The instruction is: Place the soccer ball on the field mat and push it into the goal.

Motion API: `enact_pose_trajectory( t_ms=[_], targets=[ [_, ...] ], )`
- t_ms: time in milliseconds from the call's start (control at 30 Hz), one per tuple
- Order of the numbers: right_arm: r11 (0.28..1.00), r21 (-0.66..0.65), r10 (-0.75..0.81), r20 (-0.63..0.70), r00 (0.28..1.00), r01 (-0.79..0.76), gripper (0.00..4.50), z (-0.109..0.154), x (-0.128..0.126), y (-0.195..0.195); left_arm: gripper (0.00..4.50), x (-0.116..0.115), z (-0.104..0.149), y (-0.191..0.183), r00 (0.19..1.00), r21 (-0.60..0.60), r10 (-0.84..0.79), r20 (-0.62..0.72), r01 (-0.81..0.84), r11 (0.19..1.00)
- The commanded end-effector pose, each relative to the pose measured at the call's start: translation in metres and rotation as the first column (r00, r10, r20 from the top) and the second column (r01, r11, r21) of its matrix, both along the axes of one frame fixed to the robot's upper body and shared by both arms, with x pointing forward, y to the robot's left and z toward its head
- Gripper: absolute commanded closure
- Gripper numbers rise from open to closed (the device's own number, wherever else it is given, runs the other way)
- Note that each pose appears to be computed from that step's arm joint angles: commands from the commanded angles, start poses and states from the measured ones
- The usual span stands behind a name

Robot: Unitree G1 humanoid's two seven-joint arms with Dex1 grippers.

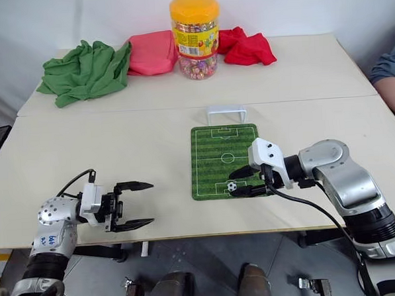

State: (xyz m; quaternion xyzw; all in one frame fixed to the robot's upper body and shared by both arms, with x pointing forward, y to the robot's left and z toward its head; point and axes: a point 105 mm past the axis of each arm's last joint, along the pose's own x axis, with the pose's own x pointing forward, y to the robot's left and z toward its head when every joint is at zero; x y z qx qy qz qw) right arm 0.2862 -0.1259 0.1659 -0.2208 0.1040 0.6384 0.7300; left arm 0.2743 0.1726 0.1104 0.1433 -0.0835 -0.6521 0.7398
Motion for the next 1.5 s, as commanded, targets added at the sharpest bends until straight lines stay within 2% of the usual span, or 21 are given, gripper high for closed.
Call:
enact_pose_trajectory(
  t_ms=[33, 100, 333, 533, 733, 833, 933, 1033, 1300, 1433, 1500],
  targets=[
    [0.998, 0.060, 0.008, 0.045, 0.999, -0.010, 3.86, 0.008, -0.003, 0.003, 0.00, 0.001, 0.003, 0.003, 1.000, 0.005, -0.001, 0.016, 0.001, 1.000],
    [0.994, 0.111, 0.004, 0.008, 1.000, -0.004, 4.48, 0.001, -0.005, 0.004, 0.00, 0.001, 0.004, 0.004, 1.000, 0.009, -0.003, 0.017, 0.003, 1.000],
    [0.998, 0.062, -0.012, -0.046, 0.999, 0.015, 4.48, -0.038, -0.001, -0.003, 0.00, -0.001, 0.006, 0.008, 1.000, 0.022, -0.006, 0.015, 0.005, 1.000],
    [0.999, 0.028, -0.030, -0.029, 0.999, 0.031, 4.48, -0.052, 0.019, -0.003, 0.00, -0.003, 0.008, 0.011, 1.000, 0.029, -0.004, 0.014, 0.004, 1.000],
    [0.995, 0.011, -0.098, 0.048, 0.994, 0.097, 4.48, -0.048, 0.051, -0.004, 0.00, -0.004, 0.009, 0.013, 1.000, 0.034, 0.006, 0.013, -0.007, 0.999],
    [0.966, 0.082, -0.259, 0.209, 0.943, 0.246, 4.48, -0.019, 0.087, -0.012, 0.00, -0.002, 0.010, 0.013, 1.000, 0.032, 0.017, 0.023, -0.018, 0.999],
    [0.944, 0.180, -0.315, 0.250, 0.916, 0.276, 4.48, 0.009, 0.095, -0.012, 0.00, 0.000, 0.012, 0.013, 0.999, 0.028, 0.029, 0.030, -0.030, 0.999],
    [0.947, 0.186, -0.305, 0.262, 0.916, 0.262, 4.48, 0.015, 0.088, -0.013, 0.00, 0.002, 0.012, 0.013, 0.999, 0.025, 0.037, 0.035, -0.038, 0.999],
    [0.960, 0.216, -0.223, 0.191, 0.956, 0.181, 4.48, 0.019, 0.054, 0.001, 0.00, 0.008, 0.014, 0.010, 0.998, 0.007, 0.054, 0.025, -0.054, 0.999],
    [0.966, 0.200, -0.190, 0.114, 0.975, 0.164, 4.48, 0.017, 0.034, -0.013, 0.00, 0.023, 0.009, 0.012, 0.978, 0.002, 0.180, -0.105, -0.181, 0.984],
    [0.976, 0.145, -0.172, 0.062, 0.983, 0.162, 4.48, 0.007, 0.023, -0.028, 0.00, 0.030, 0.003, 0.015, 0.957, 0.031, 0.253, -0.140, -0.251, 0.967]
  ],
)
